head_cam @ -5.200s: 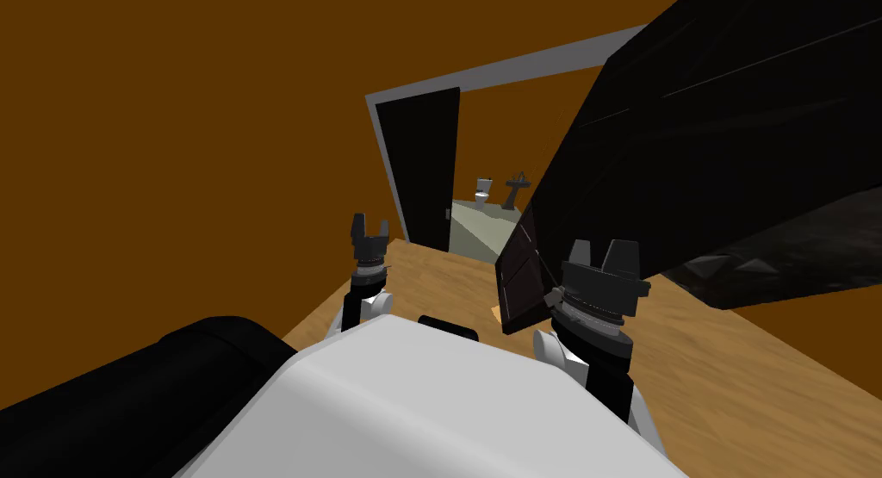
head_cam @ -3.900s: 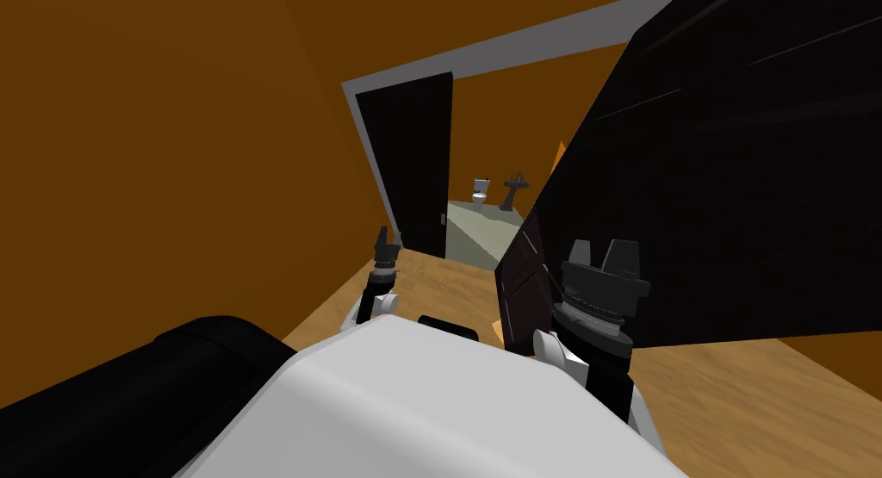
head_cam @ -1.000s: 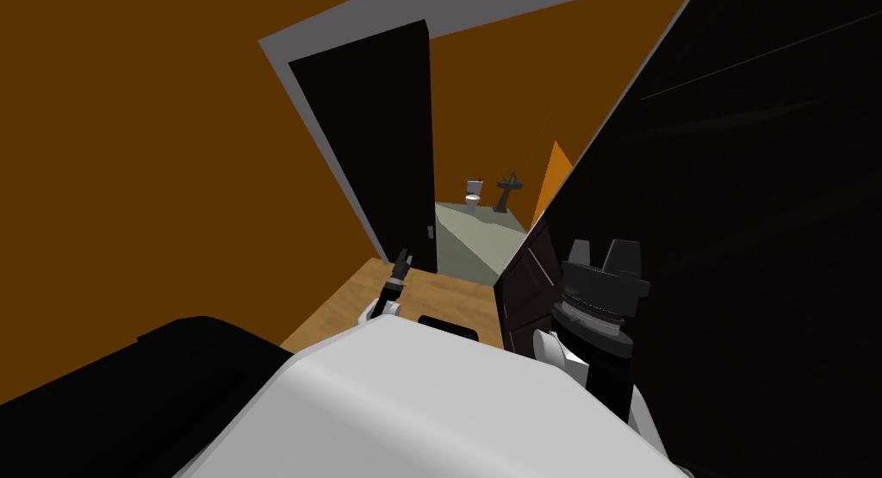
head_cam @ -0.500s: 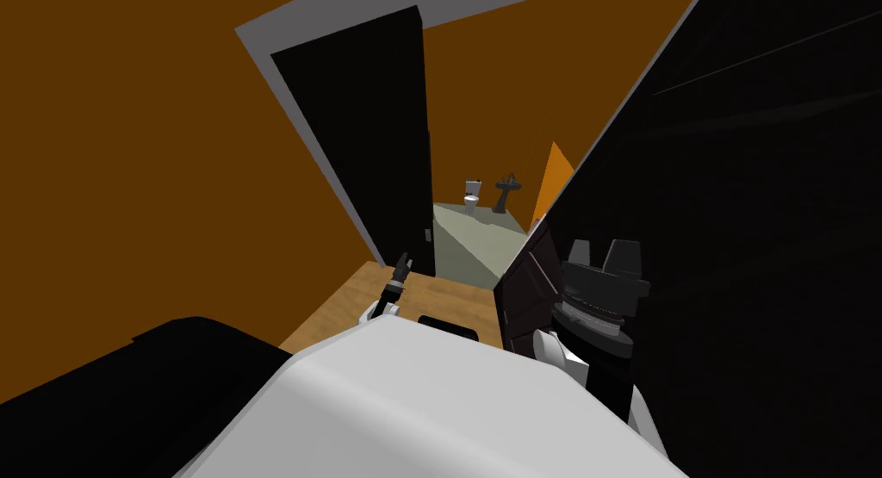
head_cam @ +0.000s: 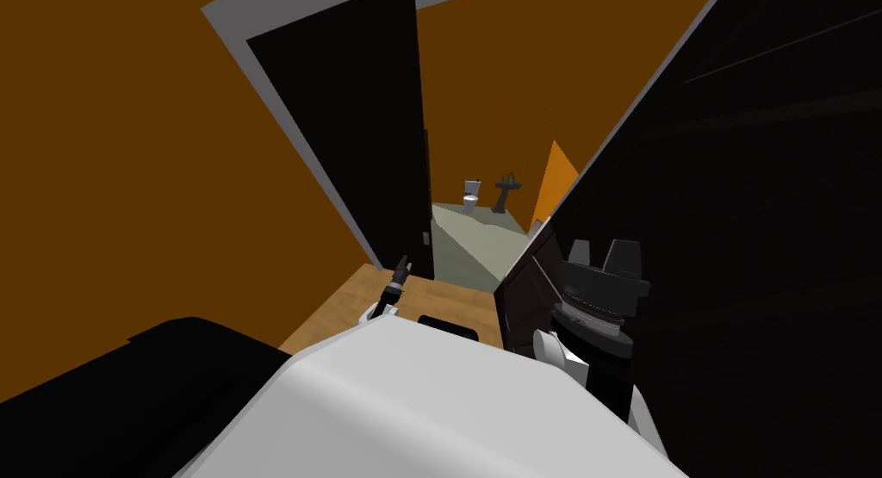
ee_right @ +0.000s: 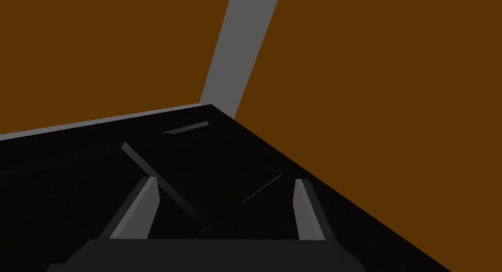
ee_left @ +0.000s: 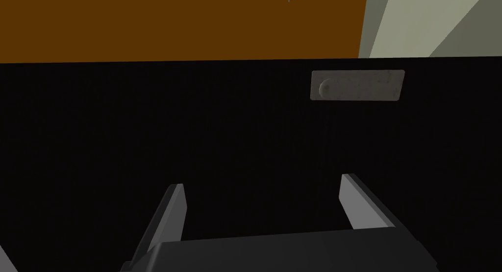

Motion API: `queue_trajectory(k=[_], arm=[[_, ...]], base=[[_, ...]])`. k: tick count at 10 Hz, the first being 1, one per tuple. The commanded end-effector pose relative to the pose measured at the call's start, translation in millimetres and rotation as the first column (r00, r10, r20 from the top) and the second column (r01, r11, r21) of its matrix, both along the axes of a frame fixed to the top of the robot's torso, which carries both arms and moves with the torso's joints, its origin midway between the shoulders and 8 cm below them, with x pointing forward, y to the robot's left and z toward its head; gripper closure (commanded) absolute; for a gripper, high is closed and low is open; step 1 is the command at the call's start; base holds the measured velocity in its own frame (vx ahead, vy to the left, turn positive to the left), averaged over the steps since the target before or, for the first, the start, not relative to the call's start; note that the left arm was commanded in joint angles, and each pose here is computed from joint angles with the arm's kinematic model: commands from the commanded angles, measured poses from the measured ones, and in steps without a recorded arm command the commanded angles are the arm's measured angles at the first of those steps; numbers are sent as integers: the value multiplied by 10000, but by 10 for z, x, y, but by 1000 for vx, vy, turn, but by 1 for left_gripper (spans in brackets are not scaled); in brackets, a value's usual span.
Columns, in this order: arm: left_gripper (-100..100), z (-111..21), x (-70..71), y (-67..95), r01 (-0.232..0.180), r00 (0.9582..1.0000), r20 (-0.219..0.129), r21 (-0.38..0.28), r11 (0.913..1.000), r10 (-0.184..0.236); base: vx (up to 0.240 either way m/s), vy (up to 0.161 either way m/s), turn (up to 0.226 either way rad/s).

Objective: Pull the door open

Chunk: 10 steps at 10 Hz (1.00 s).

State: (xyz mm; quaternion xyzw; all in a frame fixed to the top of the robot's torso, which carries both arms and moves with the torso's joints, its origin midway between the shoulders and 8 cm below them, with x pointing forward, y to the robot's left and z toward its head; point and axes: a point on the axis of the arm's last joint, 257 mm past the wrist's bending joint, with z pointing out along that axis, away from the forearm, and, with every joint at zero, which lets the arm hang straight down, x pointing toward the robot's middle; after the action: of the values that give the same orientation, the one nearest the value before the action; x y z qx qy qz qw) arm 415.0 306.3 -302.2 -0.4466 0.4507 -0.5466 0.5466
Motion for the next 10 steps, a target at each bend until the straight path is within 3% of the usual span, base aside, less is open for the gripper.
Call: queue_trajectory(k=[1, 4, 10], arm=[[-100, -98, -9, 28, -4, 9998, -183, -16, 10000, 4], [-100, -255, -26, 78, -18, 9987, -517, -31, 10000, 17], [-100, -615, -90, 215, -93, 9914, -1308, -48, 9999, 86]], base=[[99, -8, -20], [98, 2, -18], [132, 8, -21]])
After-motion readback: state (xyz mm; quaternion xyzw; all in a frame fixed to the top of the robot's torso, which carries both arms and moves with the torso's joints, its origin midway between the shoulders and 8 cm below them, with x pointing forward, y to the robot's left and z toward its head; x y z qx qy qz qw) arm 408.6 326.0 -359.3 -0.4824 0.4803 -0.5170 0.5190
